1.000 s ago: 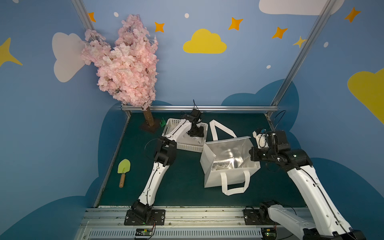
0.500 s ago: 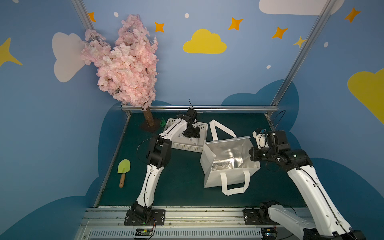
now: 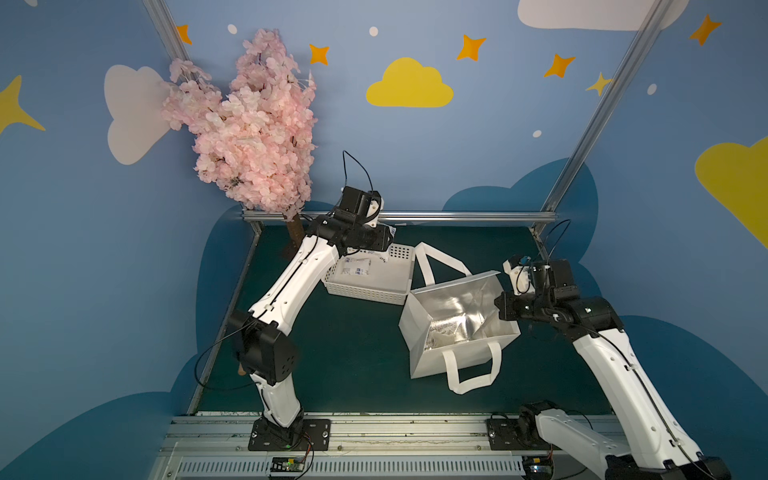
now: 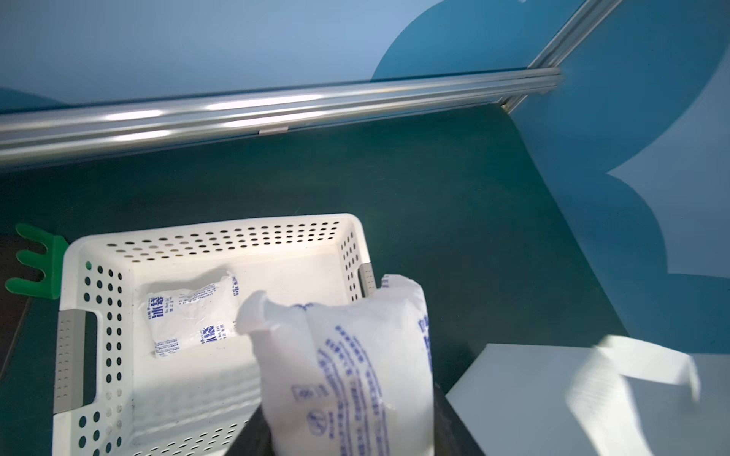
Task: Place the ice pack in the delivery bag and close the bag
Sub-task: Pick up the ice pack from the bin, then place the ice pack in the delivery bag.
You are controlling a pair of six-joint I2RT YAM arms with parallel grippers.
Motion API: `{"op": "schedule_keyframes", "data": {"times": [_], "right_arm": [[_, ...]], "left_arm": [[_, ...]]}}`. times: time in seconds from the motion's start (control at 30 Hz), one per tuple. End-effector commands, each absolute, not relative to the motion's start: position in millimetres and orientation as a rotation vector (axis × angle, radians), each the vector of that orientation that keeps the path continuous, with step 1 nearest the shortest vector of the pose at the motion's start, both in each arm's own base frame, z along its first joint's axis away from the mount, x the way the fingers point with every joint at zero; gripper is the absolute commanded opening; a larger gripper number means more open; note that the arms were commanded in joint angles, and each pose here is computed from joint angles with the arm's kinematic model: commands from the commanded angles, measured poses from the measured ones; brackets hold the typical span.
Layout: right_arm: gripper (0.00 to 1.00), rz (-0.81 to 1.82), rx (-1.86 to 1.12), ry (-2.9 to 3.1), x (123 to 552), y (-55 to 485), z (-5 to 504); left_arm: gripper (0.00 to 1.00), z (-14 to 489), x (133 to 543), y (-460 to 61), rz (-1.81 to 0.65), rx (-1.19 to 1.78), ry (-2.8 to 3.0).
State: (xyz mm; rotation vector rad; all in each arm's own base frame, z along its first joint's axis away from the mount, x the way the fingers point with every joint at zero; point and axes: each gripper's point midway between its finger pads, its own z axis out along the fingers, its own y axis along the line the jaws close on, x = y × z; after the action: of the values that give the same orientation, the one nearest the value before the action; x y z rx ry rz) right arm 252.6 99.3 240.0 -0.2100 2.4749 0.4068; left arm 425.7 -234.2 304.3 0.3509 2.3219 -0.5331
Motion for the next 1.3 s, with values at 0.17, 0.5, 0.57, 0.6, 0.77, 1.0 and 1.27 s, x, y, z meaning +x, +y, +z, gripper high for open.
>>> {"op": "schedule_keyframes", "data": {"times": [0.17, 0.5, 0.57, 0.6, 0.77, 1.0, 1.27], "right_arm": [[0.00, 0.473, -0.213, 2.435, 252, 107, 249], [0.00, 0.494, -0.215, 2.429, 246, 108, 253], [0.00, 0.497, -0.213, 2.429, 246, 108, 253], [0.00, 0.498, -0.215, 2.428, 245, 108, 254], [0.00, 0.524, -0.226, 2.417, 242, 111, 257], [0.00, 0.546, -0.238, 2.409, 238, 113, 259], [0.00, 0.566, -0.248, 2.408, 236, 116, 258]], "left_arm": [[0.20, 390, 339, -305, -0.672, 0.718, 1.977], [0.19, 400, 240, -382, -0.722, 1.086, 1.786], [0.19, 390, 232, -392, -0.721, 1.128, 1.792], [0.20, 384, 228, -396, -0.727, 1.149, 1.801], [0.21, 333, 234, -408, -0.681, 1.220, 1.892], [0.21, 268, 243, -428, -0.616, 1.356, 2.012], [0.27, 209, 246, -437, -0.508, 1.480, 2.103]]}}
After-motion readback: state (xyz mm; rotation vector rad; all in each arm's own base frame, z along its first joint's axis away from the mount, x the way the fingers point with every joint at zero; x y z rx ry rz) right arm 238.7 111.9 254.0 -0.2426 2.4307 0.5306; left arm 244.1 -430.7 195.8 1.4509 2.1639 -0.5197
